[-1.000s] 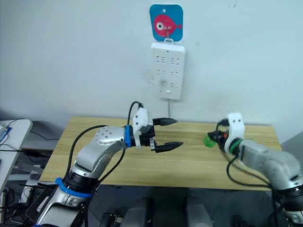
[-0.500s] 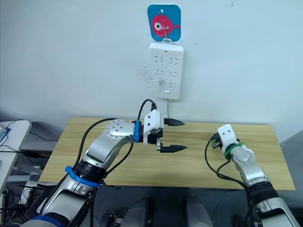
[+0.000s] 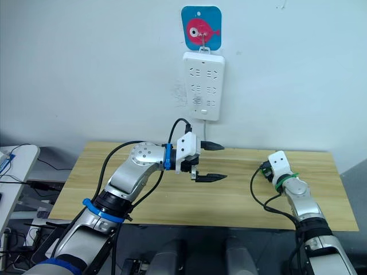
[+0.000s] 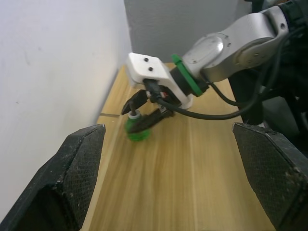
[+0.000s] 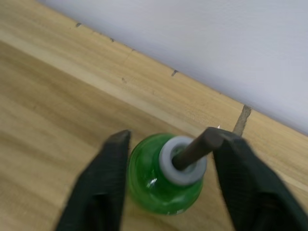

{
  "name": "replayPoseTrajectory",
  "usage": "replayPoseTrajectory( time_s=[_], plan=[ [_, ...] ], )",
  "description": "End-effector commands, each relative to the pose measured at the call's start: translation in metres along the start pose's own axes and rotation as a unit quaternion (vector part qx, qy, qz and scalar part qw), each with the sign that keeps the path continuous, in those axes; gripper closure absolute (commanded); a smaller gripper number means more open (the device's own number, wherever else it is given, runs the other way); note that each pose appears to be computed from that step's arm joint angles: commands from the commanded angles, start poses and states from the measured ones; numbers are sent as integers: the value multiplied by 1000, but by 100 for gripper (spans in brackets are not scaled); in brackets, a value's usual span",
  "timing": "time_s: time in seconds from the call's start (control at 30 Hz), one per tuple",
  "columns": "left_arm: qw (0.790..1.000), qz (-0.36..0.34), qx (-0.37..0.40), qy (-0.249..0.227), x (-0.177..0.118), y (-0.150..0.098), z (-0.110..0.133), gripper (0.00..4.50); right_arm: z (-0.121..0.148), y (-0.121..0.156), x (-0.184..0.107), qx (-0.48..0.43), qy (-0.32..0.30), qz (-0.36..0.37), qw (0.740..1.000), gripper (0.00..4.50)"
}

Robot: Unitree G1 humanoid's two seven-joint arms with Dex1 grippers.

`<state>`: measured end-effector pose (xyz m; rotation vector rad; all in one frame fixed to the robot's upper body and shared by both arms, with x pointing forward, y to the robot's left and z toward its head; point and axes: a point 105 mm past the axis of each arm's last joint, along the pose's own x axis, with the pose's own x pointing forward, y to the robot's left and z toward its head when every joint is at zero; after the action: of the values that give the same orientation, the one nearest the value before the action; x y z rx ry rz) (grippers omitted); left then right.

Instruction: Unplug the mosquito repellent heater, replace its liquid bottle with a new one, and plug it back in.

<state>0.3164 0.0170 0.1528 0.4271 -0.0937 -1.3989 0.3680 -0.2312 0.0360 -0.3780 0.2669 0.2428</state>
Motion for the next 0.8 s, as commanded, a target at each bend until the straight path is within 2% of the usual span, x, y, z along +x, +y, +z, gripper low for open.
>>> replayPoseTrajectory(
  time_s=[0.03,0.07,0.1,0.2,0.33,0.43,0.53,0.57,0.67,0.8],
  plan=[
    [998,69,-3,-6,-10,6,-12,0,27,-13,-12,-26,-42,-10,999,56],
    [995,98,-8,0,-16,6,-24,0,32,-13,-16,-35,-48,-5,998,17],
    [990,137,-16,6,-23,7,-37,0,39,-12,-20,-42,-56,3,998,1],
    [971,234,-49,6,-42,8,-59,0,58,-5,-31,-58,-74,35,995,1],
    [928,362,-76,38,-72,-11,-95,0,92,27,-44,-96,-89,135,982,1],
    [867,479,-113,77,-101,-24,-126,0,121,68,-55,-87,-112,235,962,1],
    [807,561,-148,108,-126,-33,-151,0,148,106,-68,-88,-140,322,932,1],
    [794,577,-153,114,-131,-35,-156,0,157,115,-72,-92,-150,340,924,1],
    [788,582,-170,103,-125,-33,-164,0,180,135,-76,-92,-171,373,907,1],
    [786,578,-204,78,-110,-16,-174,0,201,153,-84,-94,-187,410,888,1]
  ],
)
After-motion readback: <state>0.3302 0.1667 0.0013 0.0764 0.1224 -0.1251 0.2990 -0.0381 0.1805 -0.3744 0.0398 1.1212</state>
